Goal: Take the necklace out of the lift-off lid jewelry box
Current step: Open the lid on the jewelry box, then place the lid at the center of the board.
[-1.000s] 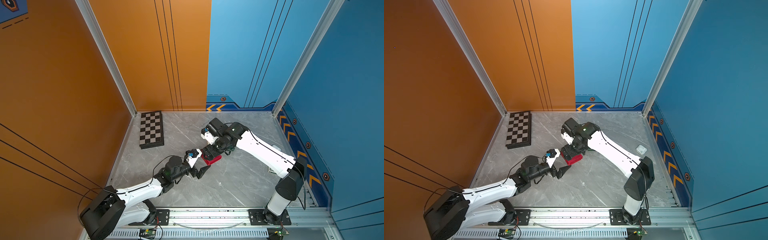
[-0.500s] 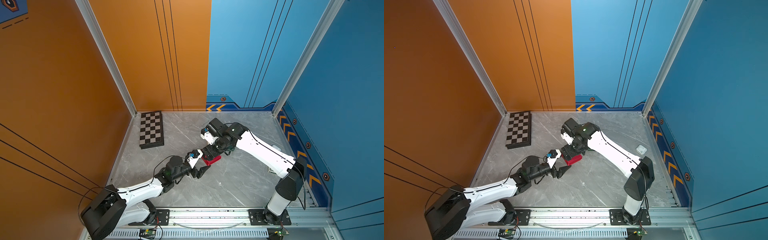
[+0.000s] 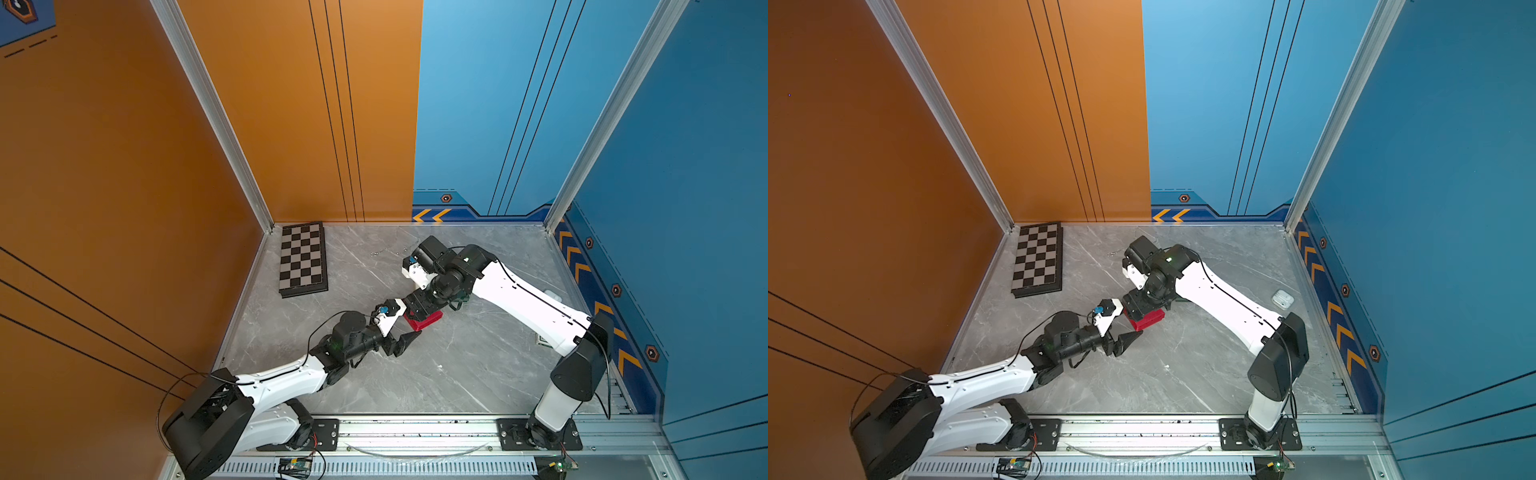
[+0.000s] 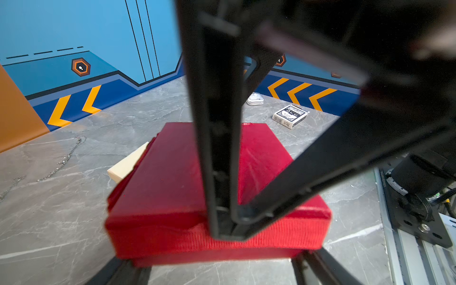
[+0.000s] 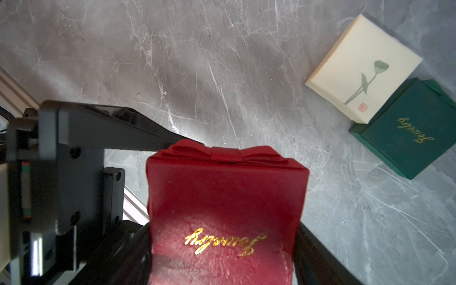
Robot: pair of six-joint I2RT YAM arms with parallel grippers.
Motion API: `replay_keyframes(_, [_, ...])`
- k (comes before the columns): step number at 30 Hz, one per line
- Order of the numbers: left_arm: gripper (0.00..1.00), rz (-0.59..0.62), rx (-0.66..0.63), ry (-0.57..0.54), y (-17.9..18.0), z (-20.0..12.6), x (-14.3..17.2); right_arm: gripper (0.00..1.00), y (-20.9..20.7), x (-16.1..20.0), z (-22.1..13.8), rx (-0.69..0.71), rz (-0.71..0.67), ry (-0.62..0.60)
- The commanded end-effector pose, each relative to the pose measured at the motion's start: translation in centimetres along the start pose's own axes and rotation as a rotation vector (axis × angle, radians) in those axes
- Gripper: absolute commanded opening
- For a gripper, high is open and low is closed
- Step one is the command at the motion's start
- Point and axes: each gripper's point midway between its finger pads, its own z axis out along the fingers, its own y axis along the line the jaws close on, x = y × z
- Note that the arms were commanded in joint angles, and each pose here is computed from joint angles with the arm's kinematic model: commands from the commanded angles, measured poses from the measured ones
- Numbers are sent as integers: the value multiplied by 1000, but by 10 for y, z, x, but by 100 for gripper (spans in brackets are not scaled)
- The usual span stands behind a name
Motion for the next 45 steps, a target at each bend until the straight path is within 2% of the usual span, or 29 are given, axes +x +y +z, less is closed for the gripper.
replay_keyframes(1, [73,2,19,-25,-1,3,-11,81,22,-1,-20,-124,-19,-26])
replay_keyframes(8, [72,-3,26,-12,-1,3,-5,82,31,-13,-47,-228,7,-105])
replay_keyframes(21, [71,-2,22,-29,-2,-7,-6,80,12,-26,-50,-200,82,-158])
replay_keyframes(25, [70,-15,14,-29,-1,-11,-3,80,-22,-33,-54,-151,164,-207])
replay_keyframes(31, [70,-29,-22,-34,2,-19,2,80,-69,-24,-49,-41,256,-215])
replay_keyframes(37, [70,-44,-56,-48,8,-28,4,80,-114,4,-32,119,365,-183])
replay_keyframes(45, [71,-61,-157,-47,27,-43,9,80,-124,48,42,213,461,-101])
